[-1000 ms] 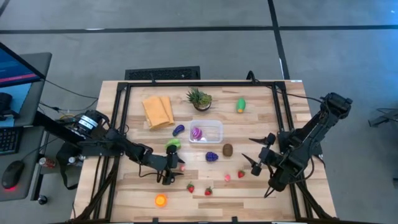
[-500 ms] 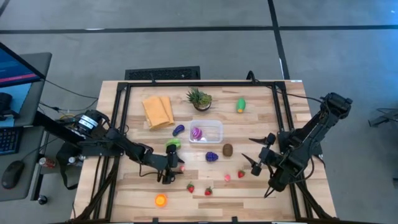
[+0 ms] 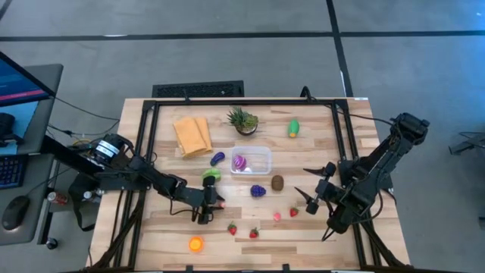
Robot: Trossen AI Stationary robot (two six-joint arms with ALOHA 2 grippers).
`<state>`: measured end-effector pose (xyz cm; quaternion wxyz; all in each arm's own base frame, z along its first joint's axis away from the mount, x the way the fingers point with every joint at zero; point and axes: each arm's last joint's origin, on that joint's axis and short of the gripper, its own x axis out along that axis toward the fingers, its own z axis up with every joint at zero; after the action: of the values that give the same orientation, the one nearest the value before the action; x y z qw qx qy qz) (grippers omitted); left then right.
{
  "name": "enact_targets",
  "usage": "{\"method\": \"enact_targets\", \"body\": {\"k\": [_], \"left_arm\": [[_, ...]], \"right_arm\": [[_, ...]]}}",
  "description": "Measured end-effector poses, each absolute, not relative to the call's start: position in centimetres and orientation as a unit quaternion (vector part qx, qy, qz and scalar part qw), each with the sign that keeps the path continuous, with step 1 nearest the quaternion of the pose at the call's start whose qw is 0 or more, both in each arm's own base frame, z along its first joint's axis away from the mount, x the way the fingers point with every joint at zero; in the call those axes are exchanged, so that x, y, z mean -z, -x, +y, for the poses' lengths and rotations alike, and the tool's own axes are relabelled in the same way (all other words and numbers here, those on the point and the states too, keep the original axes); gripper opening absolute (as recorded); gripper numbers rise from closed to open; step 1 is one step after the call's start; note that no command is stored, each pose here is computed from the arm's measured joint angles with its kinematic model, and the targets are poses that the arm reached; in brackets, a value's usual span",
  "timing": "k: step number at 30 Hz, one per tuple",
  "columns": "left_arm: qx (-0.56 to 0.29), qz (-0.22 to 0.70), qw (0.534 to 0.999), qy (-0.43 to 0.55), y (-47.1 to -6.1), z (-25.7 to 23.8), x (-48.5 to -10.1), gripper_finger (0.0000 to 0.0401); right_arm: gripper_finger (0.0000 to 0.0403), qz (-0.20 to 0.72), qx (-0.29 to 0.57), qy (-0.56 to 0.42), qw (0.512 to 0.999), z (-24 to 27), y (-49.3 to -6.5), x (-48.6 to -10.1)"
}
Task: Pick and placing Produce into tupperware
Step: Put the left pink peach into the transparent container
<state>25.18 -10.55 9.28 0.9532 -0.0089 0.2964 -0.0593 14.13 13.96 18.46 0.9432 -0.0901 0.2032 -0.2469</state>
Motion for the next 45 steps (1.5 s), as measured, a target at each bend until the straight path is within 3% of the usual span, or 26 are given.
{"method": "enact_targets", "body": {"k": [20,30,45], "left_arm": [[0.068,0.287,0.955,0.012,-25.3,-10.6,-9.5,0.01],[0.081,0.258,0.962,-0.02,-26.6,-11.2,-10.7,0.0099],[0.033,0.225,0.969,-0.097,-30.4,-8.8,-13.2,0.0099]], "right_arm": [[0.0345,0.204,0.247,0.091,0.943,14.0,-14.1,-18.5],[0.0345,0.208,0.245,0.091,0.943,13.9,-14.1,-18.4],[0.0345,0.21,0.244,0.09,0.942,13.9,-14.1,-18.4]]}}
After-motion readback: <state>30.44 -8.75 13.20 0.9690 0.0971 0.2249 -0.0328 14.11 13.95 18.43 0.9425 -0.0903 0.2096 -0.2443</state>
